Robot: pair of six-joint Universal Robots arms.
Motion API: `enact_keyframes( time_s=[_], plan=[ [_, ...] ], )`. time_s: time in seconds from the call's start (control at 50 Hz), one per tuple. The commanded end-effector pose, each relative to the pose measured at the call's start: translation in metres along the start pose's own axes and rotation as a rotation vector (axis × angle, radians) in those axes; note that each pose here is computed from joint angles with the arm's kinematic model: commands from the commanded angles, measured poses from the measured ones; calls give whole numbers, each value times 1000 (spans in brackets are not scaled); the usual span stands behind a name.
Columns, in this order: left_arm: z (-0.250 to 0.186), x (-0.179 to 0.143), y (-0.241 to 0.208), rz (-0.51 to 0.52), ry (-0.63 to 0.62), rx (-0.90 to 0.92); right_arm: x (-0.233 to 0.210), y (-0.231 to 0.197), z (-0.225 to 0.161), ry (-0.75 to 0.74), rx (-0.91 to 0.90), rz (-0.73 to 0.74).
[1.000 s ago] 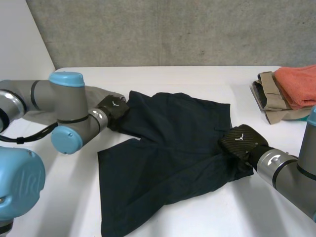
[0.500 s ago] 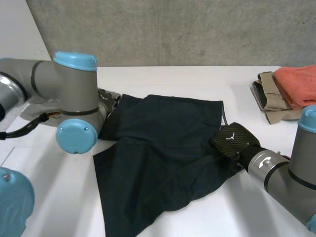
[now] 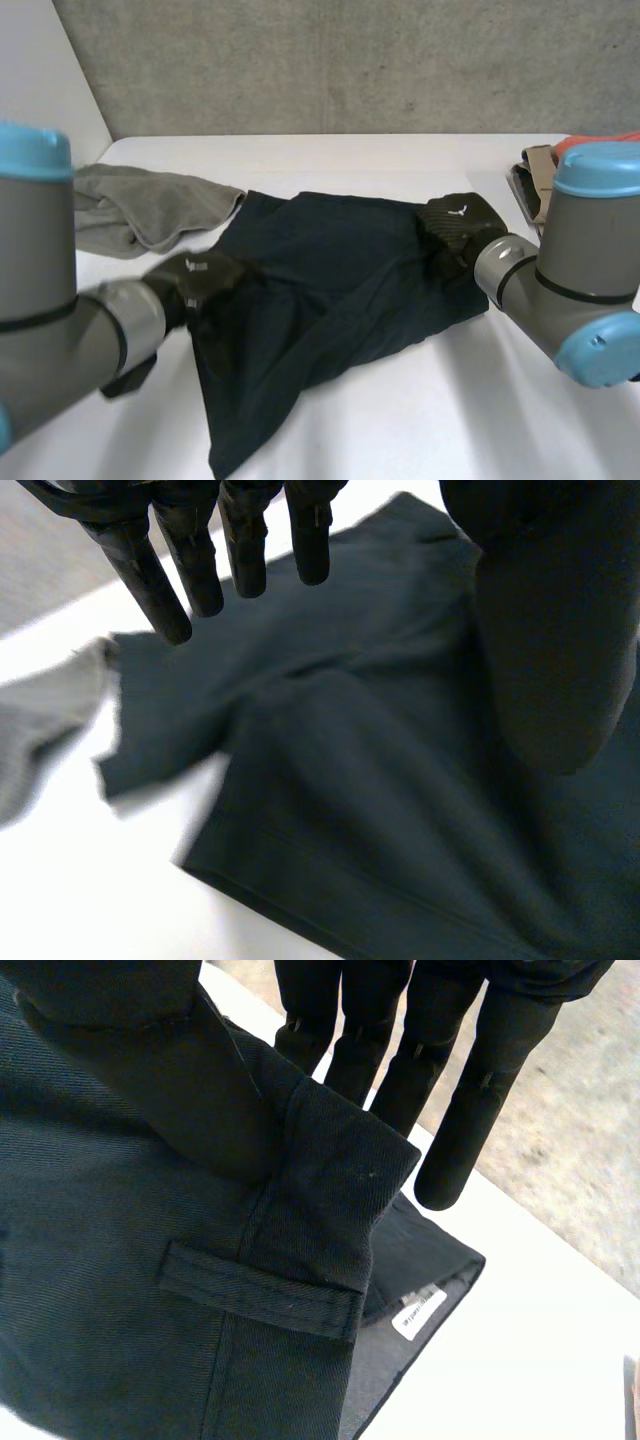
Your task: Fold the laundry.
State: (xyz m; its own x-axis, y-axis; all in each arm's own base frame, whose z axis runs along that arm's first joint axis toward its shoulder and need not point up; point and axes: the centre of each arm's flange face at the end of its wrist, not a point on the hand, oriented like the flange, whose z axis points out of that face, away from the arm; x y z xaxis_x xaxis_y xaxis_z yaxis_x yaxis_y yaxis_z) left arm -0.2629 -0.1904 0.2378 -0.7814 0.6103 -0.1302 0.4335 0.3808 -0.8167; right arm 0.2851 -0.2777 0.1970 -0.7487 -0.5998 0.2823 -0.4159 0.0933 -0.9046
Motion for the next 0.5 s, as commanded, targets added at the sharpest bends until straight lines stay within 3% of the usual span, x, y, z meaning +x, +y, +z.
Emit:
enact_keyframes(
  time_s=[0.02,0.32,0.5],
  plan=[
    [-17,16,32,-23,76,-84,9,-1,16,68,-10,131],
    [10,23,56,-6,15,-210,8,3,15,89,-24,140],
    [29,24,54,31,-80,-145,10,4,6,89,-38,145]
  ],
)
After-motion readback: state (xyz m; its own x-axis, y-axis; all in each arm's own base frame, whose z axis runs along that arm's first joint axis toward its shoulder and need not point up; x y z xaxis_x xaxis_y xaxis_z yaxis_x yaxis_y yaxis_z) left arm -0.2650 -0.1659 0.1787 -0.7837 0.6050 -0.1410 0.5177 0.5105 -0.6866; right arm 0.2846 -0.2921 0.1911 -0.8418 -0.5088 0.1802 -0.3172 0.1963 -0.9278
